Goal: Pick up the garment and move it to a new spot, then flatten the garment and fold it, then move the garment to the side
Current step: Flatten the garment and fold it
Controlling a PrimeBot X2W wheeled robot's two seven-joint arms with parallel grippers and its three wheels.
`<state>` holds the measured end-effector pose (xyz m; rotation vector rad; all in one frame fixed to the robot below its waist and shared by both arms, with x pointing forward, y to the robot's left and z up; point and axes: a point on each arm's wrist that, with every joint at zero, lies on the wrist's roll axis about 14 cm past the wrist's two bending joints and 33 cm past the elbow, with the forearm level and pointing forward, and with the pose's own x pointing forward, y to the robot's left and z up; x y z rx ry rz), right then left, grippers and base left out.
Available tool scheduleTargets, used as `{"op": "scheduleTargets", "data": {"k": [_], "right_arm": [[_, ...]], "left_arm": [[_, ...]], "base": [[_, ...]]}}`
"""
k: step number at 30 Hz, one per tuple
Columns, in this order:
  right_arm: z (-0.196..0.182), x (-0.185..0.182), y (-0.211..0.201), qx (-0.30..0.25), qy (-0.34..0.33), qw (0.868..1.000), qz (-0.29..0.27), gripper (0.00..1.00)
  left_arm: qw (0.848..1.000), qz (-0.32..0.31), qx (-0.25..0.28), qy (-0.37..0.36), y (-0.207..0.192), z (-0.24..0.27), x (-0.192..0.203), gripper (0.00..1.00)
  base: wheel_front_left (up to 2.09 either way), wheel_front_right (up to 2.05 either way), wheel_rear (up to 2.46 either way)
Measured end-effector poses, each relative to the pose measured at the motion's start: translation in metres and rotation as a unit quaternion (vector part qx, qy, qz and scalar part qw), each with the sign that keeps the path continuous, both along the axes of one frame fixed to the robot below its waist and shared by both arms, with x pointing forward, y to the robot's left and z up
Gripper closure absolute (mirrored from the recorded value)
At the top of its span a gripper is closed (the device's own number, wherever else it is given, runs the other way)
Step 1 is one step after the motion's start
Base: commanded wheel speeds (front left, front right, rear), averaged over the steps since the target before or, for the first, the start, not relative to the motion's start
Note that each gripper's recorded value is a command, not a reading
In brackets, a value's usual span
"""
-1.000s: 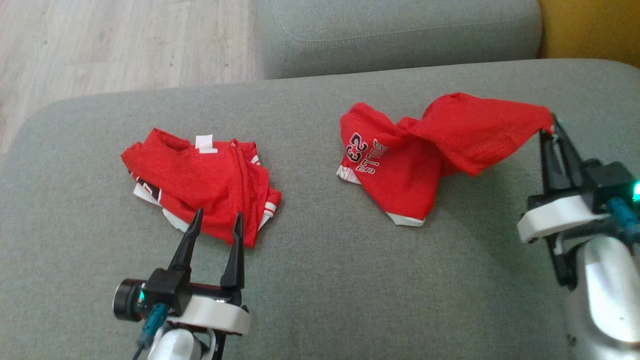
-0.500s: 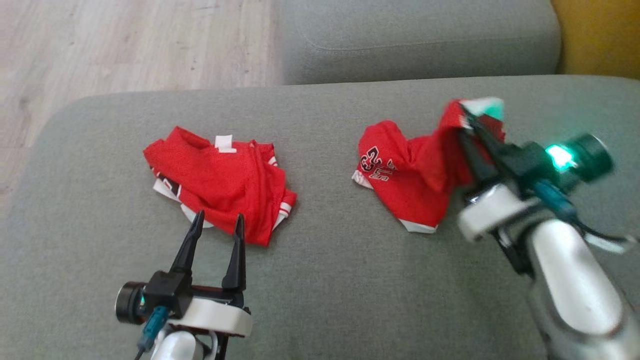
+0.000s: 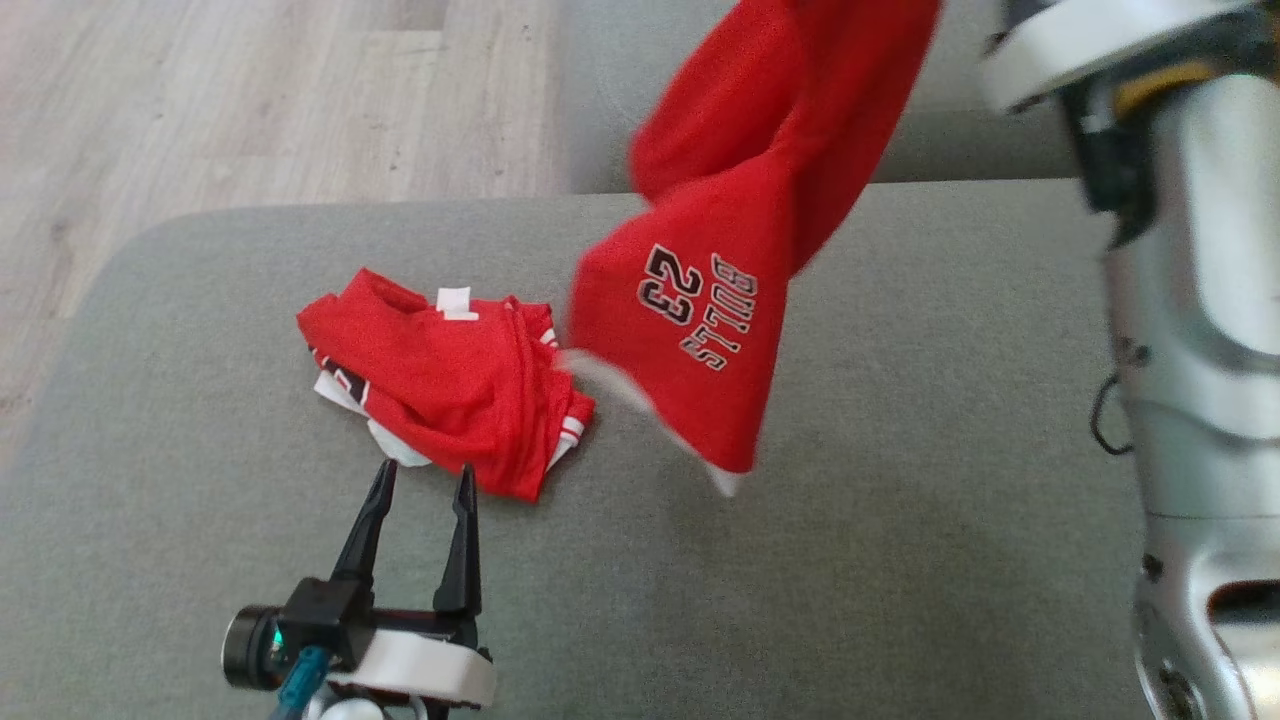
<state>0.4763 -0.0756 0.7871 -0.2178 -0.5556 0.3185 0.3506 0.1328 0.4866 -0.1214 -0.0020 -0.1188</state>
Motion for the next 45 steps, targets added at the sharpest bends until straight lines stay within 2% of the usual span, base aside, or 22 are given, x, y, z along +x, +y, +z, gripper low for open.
{"op": "scheduleTargets", "data": {"k": [3,5,9,11,12,15,22,28,33,34,35,36,40,45], "right_arm": [[-0.032,0.014,-0.046,0.022,0.044,0.997,-0.061,1.00],[-0.082,0.021,-0.079,0.020,0.107,0.988,-0.108,1.00],[-0.194,0.015,-0.144,0.013,0.240,0.953,-0.185,1.00],[-0.227,0.011,-0.169,0.013,0.281,0.936,-0.212,1.00],[-0.236,0.011,-0.179,0.008,0.288,0.931,-0.222,1.00],[-0.245,0.020,-0.197,0.004,0.293,0.926,-0.238,1.00],[-0.223,0.062,-0.200,-0.023,0.255,0.938,-0.235,1.00],[-0.209,0.091,-0.184,-0.058,0.233,0.946,-0.218,1.00],[-0.179,0.122,-0.175,-0.073,0.193,0.955,-0.212,1.00],[-0.176,0.127,-0.174,-0.076,0.189,0.956,-0.212,0.83],[-0.176,0.131,-0.173,-0.087,0.189,0.955,-0.213,0.15],[-0.180,0.135,-0.172,-0.103,0.194,0.952,-0.213,0.00],[-0.219,0.137,-0.171,-0.125,0.252,0.936,-0.213,0.00],[-0.233,0.126,-0.190,-0.127,0.284,0.921,-0.234,0.00]], "left_arm": [[1.000,-0.008,-0.001,0.000,-0.005,0.000,0.003,0.00],[1.000,-0.014,0.000,0.004,-0.009,-0.002,0.005,0.00],[1.000,-0.027,0.002,0.014,-0.016,-0.010,0.012,0.00],[0.999,-0.038,0.005,0.016,-0.021,-0.012,0.018,0.00],[0.999,-0.042,0.007,0.016,-0.023,-0.012,0.023,0.00],[0.998,-0.053,0.006,0.014,-0.028,-0.012,0.037,0.00],[0.997,-0.069,0.004,0.026,-0.036,-0.021,0.050,0.00],[0.998,-0.052,0.008,0.032,-0.024,-0.025,0.052,0.00],[0.998,-0.033,0.006,0.045,-0.011,-0.033,0.049,0.00],[0.998,-0.029,0.007,0.047,-0.009,-0.034,0.049,0.00],[0.998,-0.024,0.006,0.049,-0.006,-0.035,0.049,0.00],[0.999,-0.020,0.005,0.051,-0.003,-0.036,0.049,0.00],[0.998,-0.013,0.006,0.056,0.000,-0.039,0.049,0.00],[0.998,-0.022,0.001,0.053,-0.008,-0.038,0.052,0.00]], "base": [[0.00,0.00,0.00],[0.00,0.00,0.00],[0.00,0.00,0.00],[0.00,0.00,0.00],[0.00,0.00,0.00],[0.00,0.00,0.00],[0.00,0.00,0.00],[0.00,0.00,0.00],[0.00,0.00,0.00],[0.00,0.00,0.00],[0.00,0.00,0.00],[0.00,0.00,0.00],[0.00,0.00,0.00],[0.00,0.00,0.00]]}}
